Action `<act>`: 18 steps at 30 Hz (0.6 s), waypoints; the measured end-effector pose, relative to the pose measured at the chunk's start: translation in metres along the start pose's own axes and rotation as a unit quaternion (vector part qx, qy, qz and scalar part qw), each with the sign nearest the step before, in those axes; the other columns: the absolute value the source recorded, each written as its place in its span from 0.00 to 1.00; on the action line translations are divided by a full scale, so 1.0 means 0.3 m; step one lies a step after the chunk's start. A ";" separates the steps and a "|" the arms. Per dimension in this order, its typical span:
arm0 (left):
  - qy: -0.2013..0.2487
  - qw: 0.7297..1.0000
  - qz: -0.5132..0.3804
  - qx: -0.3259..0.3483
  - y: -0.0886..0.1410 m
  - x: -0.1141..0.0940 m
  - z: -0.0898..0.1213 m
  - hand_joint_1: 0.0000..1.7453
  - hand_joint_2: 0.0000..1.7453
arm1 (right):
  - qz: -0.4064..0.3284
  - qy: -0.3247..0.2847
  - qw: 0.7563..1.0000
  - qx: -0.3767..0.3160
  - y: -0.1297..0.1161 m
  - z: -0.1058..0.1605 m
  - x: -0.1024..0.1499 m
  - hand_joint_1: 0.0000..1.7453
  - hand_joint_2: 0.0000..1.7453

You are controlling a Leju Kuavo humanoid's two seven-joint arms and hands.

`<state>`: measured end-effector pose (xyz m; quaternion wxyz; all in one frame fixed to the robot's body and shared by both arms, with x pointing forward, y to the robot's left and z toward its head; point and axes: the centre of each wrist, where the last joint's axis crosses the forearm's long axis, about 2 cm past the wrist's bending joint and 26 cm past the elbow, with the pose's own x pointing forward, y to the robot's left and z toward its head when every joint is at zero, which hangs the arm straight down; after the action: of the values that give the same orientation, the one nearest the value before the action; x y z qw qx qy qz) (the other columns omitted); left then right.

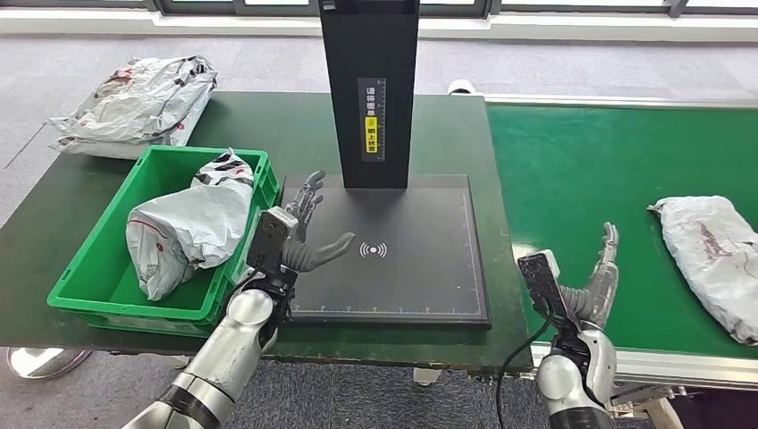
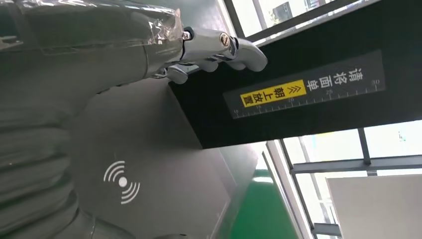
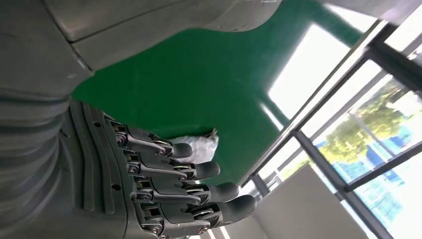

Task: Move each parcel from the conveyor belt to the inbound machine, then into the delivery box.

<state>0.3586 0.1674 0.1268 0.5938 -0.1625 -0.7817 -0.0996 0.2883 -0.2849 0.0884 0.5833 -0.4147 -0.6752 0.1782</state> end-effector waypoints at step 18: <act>0.013 1.000 -0.028 0.001 -0.116 -0.035 0.005 0.00 1.00 | 0.282 0.177 0.943 0.011 -0.028 -0.045 -0.359 0.00 1.00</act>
<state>0.3468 0.1342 0.1175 0.6015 -0.1386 -0.7780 -0.1170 0.2953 -0.3759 0.0290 0.6235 -0.6070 -0.4144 0.2664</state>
